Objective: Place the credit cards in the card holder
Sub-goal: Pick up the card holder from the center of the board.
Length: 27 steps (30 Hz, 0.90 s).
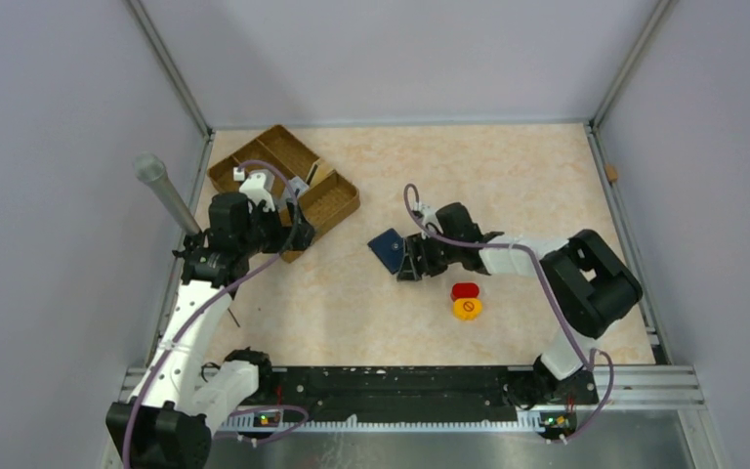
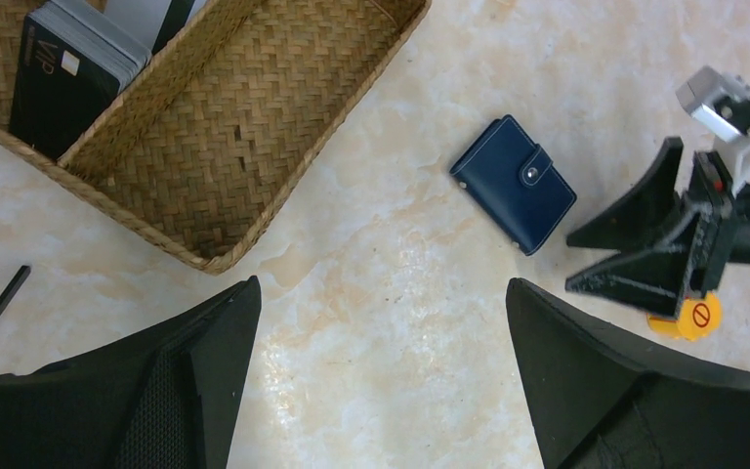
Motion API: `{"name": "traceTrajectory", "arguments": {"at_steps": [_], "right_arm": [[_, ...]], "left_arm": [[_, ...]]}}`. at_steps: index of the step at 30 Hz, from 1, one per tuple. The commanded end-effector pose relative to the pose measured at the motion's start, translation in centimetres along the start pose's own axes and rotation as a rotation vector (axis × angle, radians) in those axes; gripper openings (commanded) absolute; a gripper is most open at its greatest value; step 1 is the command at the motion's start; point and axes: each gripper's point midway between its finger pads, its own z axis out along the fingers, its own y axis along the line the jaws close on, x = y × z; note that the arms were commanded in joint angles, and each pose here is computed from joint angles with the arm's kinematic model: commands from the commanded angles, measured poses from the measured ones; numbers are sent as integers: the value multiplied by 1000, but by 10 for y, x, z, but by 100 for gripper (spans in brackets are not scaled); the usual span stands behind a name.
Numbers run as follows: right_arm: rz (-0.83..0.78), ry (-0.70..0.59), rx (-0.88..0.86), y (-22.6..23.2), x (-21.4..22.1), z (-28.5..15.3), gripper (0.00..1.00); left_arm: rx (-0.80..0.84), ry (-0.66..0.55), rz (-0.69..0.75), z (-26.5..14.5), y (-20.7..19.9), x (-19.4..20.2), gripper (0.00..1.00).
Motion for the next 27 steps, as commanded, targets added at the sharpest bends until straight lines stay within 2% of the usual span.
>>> {"name": "traceTrajectory", "arguments": {"at_steps": [1,6,10,17,23,27], "right_arm": [[-22,-41,32,28,8,-8,61],[5,-130,209,10,-12,-20,61],[-14,-130,327,-8,-29,-19,61],[-40,-78,336,-18,-44,2,58],[-35,-43,352,-29,-41,10,55],[-38,-23,303,-24,-38,17,51]], "left_arm": [[-32,-16,31,0,6,-6,99],[-36,-11,31,1,7,-5,99],[-37,-15,31,0,7,-6,99],[-34,-20,32,-1,6,-6,99],[-28,-20,31,-2,5,-6,99],[-26,-19,31,-1,5,-6,99]]}}
